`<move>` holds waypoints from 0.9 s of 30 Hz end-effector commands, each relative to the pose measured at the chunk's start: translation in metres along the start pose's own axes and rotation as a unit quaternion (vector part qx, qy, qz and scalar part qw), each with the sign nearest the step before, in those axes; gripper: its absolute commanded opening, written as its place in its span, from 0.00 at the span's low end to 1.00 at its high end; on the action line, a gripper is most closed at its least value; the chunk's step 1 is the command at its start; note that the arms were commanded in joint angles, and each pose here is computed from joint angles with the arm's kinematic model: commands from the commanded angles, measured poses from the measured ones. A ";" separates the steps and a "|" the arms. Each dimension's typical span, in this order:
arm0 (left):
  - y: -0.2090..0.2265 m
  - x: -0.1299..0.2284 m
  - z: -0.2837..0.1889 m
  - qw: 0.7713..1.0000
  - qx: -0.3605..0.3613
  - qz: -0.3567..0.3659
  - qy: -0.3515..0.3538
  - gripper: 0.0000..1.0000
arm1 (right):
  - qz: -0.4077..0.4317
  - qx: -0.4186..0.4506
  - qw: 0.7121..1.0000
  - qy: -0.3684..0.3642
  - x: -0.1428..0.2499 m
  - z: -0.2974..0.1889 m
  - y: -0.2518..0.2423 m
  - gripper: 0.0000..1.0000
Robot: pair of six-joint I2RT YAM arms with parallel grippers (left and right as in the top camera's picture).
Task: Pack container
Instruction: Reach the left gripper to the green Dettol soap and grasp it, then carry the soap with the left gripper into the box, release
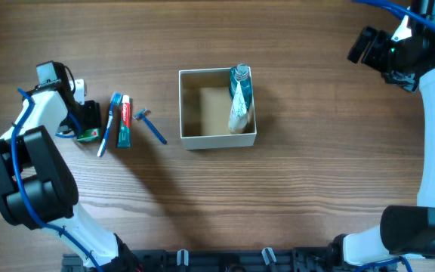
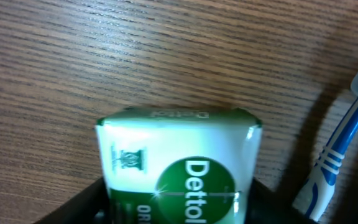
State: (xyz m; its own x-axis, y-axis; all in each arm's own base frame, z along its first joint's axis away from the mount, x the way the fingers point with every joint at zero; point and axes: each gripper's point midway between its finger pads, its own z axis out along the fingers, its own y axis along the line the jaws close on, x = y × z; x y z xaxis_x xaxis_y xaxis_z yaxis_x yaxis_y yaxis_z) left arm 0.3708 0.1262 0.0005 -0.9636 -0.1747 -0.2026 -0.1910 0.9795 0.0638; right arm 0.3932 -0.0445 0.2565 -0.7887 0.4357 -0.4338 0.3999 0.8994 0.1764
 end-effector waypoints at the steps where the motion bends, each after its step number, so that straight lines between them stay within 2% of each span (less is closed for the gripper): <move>1: 0.001 -0.002 0.000 1.000 -0.008 0.004 0.002 0.59 | -0.001 -0.006 1.000 -0.005 -0.003 -0.004 0.003 1.00; 10: 0.003 -0.015 -0.040 1.000 -0.009 -0.023 -0.015 0.50 | -0.001 -0.006 1.000 -0.005 -0.003 -0.004 0.003 1.00; 13: -0.001 -0.015 -0.062 0.999 -0.007 -0.033 -0.015 0.40 | -0.001 -0.006 1.000 -0.005 -0.003 -0.004 0.003 1.00; 15: -0.009 -0.017 -0.077 0.999 -0.004 -0.040 -0.021 0.40 | -0.001 -0.006 1.000 -0.005 -0.003 -0.004 0.003 1.00; 18: -0.032 -0.021 -0.099 0.999 0.006 -0.020 -0.041 0.41 | -0.001 -0.006 1.000 -0.005 -0.003 -0.004 0.003 1.00; 23: -0.093 -0.027 -0.149 0.995 0.037 0.011 -0.093 0.52 | -0.001 -0.006 1.000 -0.005 -0.003 -0.004 0.003 1.00; 27: -0.148 -0.022 -0.187 0.986 0.075 0.042 -0.140 0.51 | -0.001 -0.006 1.000 -0.005 -0.003 -0.004 0.003 1.00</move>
State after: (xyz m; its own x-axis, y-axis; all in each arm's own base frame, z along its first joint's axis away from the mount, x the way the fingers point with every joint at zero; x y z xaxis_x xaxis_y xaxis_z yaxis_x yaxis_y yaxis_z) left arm 0.3820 0.0171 0.1309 -0.9356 -0.0798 -0.3441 -0.0938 0.9953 0.0244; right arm 0.3932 -0.0445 0.2565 -0.7887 0.4357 -0.4338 0.3999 0.8994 0.1764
